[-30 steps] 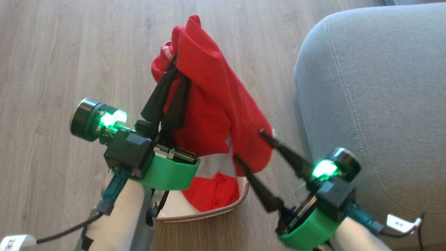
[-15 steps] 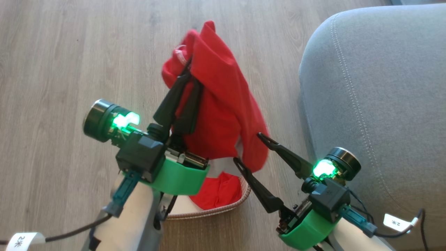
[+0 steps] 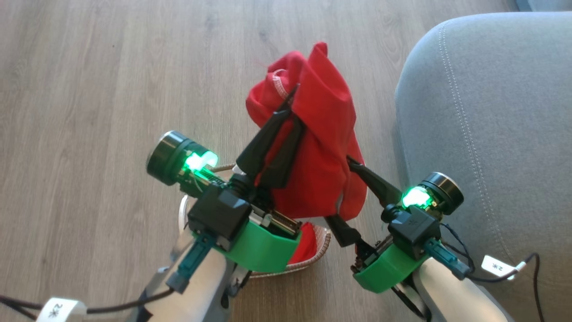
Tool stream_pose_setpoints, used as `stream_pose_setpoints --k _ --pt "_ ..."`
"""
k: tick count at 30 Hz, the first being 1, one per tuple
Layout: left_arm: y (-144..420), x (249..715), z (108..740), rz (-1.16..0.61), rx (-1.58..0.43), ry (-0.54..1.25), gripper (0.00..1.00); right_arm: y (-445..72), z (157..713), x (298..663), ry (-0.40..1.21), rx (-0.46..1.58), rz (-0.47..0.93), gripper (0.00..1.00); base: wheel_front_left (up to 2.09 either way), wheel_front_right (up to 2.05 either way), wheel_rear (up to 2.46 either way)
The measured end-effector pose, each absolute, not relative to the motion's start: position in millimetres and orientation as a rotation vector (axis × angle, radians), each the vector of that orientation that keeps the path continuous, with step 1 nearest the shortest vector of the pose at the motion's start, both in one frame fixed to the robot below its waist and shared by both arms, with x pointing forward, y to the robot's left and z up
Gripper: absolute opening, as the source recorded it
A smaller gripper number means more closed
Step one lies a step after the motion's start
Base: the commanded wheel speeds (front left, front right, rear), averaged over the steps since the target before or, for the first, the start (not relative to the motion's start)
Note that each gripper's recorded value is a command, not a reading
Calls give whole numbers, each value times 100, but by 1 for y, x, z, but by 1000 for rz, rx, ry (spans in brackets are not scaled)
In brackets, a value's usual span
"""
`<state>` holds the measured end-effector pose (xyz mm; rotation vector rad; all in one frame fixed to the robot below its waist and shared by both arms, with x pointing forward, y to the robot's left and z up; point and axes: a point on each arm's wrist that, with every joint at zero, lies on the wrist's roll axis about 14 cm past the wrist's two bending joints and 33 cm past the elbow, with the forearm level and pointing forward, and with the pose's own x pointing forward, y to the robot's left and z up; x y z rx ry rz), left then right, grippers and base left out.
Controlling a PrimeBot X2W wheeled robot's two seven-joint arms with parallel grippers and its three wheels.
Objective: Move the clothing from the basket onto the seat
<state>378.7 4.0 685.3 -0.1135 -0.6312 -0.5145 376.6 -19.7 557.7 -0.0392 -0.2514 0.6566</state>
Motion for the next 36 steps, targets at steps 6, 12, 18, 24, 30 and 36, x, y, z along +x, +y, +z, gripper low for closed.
stream_pose_setpoints --k 6,12,18,24,30,36 --pt "-4 369 687 -546 -113 -637 0 -14 553 381 -239 -46 652 100 0 0 0" --pt "-12 361 685 -579 -119 -631 0 -5 560 386 -260 -43 663 100 0 0 0" --pt "-12 361 683 -580 -118 -626 0 -11 559 395 -245 13 619 0 0 0 0" --pt "-10 363 682 -573 -115 -621 0 -18 565 401 -256 52 588 0 0 0 0" --pt "-9 366 676 -567 -105 -601 0 -33 583 406 -290 153 529 0 0 0 0" --pt "-11 369 663 -571 -81 -561 0 -49 601 407 -324 291 480 0 0 0 0"
